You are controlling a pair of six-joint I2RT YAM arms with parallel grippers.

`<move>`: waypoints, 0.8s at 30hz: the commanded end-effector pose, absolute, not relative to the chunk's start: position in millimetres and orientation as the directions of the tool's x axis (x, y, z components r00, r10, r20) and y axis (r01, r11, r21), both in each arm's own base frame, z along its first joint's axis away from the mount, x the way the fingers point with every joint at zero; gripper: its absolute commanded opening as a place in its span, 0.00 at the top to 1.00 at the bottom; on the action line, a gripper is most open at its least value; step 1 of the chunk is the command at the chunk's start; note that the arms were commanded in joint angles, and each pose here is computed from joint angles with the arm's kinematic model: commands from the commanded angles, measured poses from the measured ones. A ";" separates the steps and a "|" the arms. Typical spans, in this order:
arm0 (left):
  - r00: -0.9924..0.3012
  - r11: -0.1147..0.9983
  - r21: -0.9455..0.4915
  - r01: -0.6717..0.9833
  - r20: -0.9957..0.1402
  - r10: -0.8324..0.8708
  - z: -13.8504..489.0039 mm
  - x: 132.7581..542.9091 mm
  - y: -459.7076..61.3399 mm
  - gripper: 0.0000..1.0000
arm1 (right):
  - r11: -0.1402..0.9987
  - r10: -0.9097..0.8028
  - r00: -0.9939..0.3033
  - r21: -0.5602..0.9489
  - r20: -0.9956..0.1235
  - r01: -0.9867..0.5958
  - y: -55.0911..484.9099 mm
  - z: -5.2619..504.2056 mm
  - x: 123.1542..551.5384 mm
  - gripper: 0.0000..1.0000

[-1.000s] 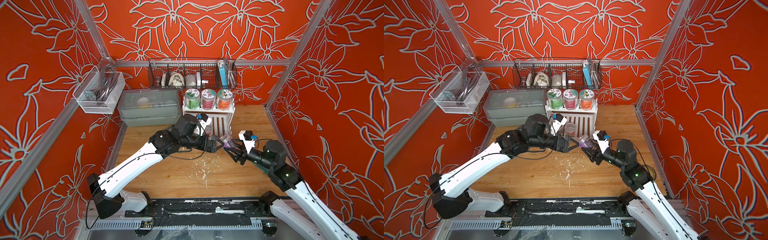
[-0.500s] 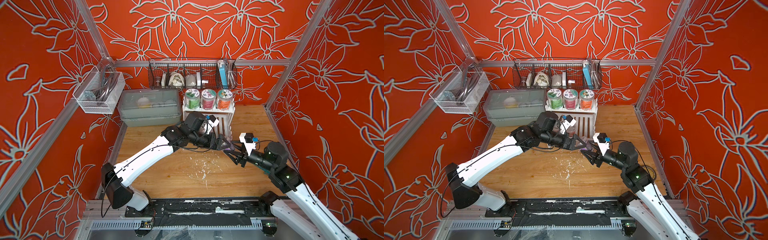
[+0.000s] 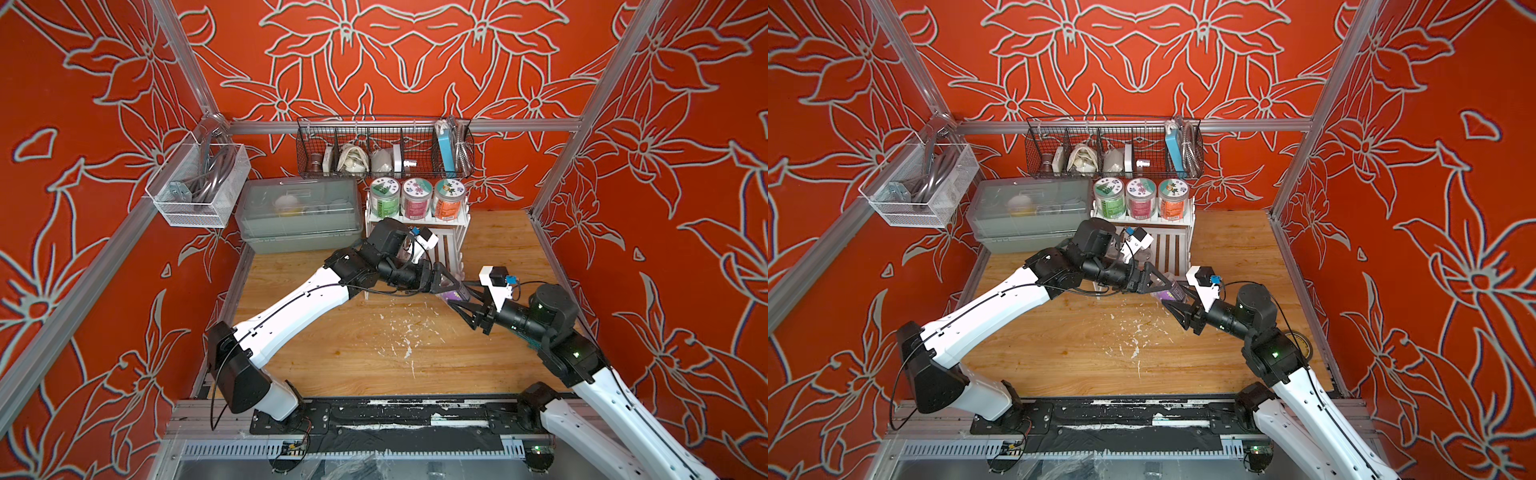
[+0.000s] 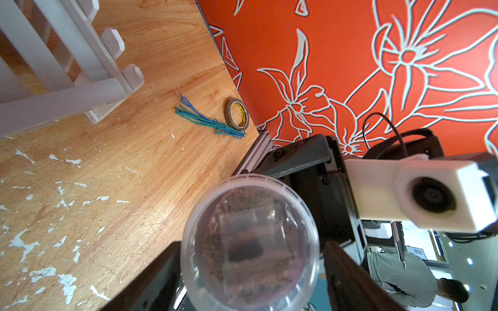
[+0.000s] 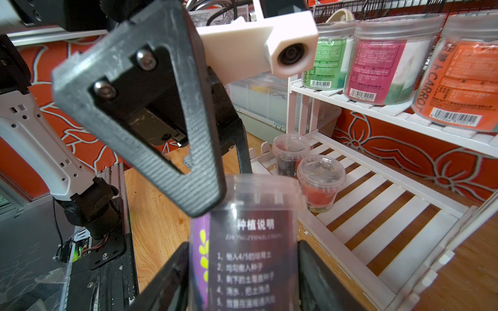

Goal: Place the seed container on the shelf
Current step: Pick up the seed jar from the shelf, then place the seed jar on the shelf.

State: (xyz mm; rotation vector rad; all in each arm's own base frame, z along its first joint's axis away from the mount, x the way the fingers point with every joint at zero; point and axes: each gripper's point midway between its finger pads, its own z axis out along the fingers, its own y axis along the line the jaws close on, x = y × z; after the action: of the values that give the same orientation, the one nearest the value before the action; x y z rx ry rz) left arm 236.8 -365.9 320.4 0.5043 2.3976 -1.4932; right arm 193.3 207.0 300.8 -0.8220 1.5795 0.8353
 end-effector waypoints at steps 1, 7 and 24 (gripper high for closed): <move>-0.889 0.351 -0.817 0.457 -0.429 0.159 334.7 236.5 -373.1 0.17 | 0.500 -0.067 -0.107 0.059 -0.992 -0.864 206.5 305.5 191.6 0.38; -0.890 0.331 -0.826 0.456 -0.424 0.169 335.5 236.2 -377.1 0.30 | 0.515 -0.070 -0.109 0.058 -0.992 -0.855 204.6 305.0 193.0 0.35; -0.802 0.704 -0.516 0.488 -0.583 0.128 302.8 300.5 -345.2 0.38 | 0.784 -0.054 -0.163 0.060 -0.985 -0.618 144.3 303.9 202.2 0.13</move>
State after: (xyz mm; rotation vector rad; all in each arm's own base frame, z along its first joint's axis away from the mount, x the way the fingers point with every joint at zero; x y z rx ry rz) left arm 279.6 -358.3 326.1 0.4764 2.3559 -1.1807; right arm 196.0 165.5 308.2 -0.6412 1.6090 0.6348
